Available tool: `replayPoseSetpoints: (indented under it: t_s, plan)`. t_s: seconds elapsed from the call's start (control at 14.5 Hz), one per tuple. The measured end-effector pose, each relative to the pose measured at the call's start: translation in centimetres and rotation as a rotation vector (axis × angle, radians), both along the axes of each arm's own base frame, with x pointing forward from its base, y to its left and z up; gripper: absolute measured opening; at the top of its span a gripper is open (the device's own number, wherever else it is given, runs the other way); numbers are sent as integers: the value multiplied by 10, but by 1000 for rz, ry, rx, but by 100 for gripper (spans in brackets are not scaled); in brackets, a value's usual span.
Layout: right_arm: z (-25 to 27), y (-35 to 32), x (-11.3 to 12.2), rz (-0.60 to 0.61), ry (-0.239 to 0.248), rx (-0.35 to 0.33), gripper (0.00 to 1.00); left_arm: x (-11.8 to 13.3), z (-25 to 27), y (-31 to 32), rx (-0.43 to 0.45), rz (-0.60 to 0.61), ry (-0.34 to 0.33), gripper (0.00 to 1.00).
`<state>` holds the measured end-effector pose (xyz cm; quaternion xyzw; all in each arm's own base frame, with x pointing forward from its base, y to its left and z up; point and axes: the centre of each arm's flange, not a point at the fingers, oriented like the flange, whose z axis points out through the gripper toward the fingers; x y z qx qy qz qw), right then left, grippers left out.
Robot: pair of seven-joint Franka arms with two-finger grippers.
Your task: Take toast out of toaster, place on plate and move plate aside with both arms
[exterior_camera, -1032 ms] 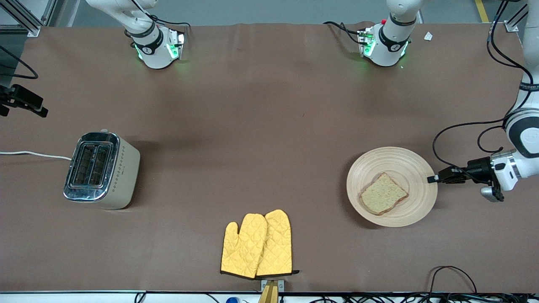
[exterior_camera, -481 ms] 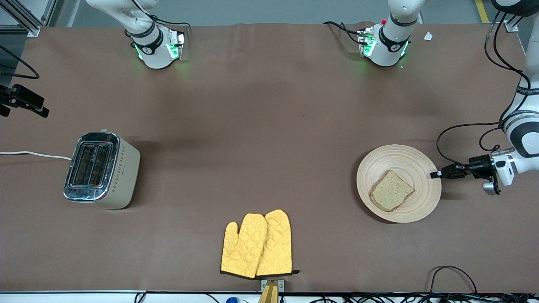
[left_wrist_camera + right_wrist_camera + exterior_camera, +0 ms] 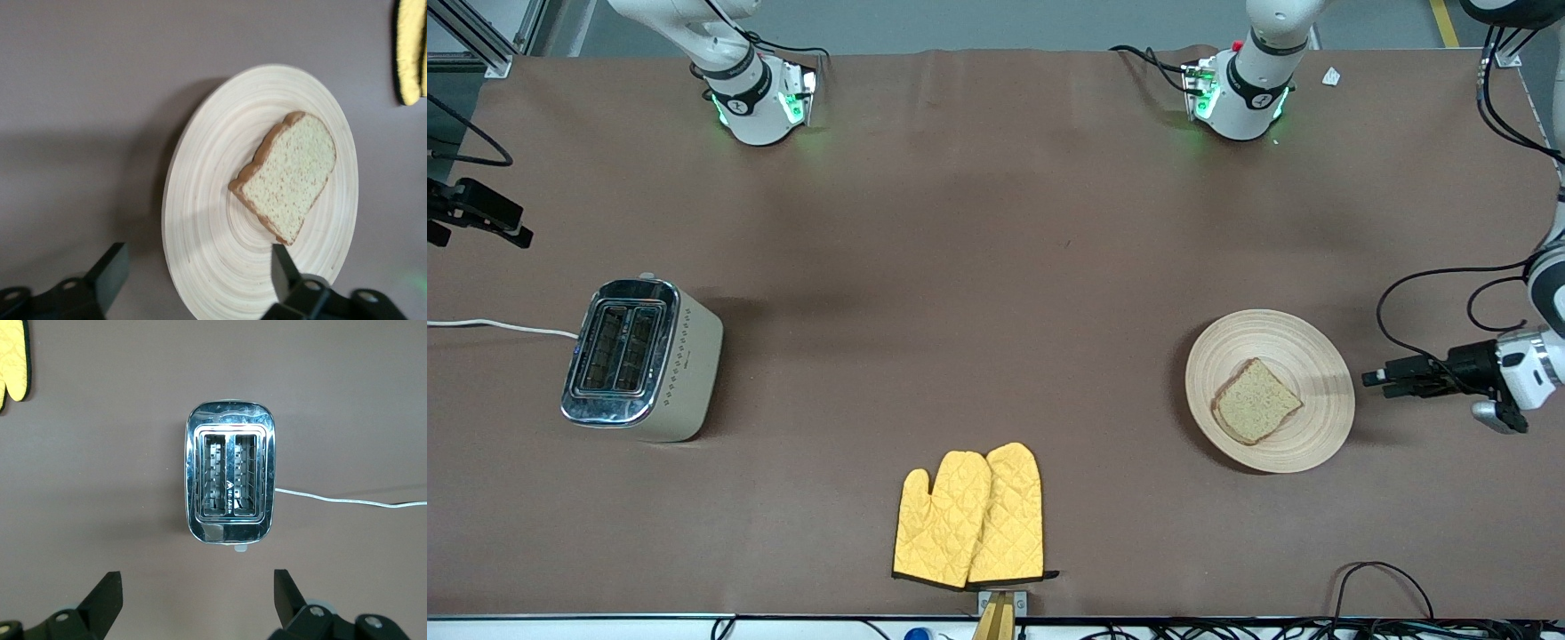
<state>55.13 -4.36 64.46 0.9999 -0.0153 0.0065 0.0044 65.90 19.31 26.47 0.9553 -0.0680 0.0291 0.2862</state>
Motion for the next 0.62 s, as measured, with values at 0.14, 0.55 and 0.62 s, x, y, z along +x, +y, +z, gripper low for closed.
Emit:
replayPoseSetpoints:
  t_s: [0.14,0.55,0.62]
  plan:
    - [0,0,0,0,0,0,100,12,37,-22,86,-17,0,100]
    - [0,0,0,0,1,0,100,15,151,-125,287,15,73,100]
    - [0,0,0,0,1,0,100,10,171,-145,313,28,93,100]
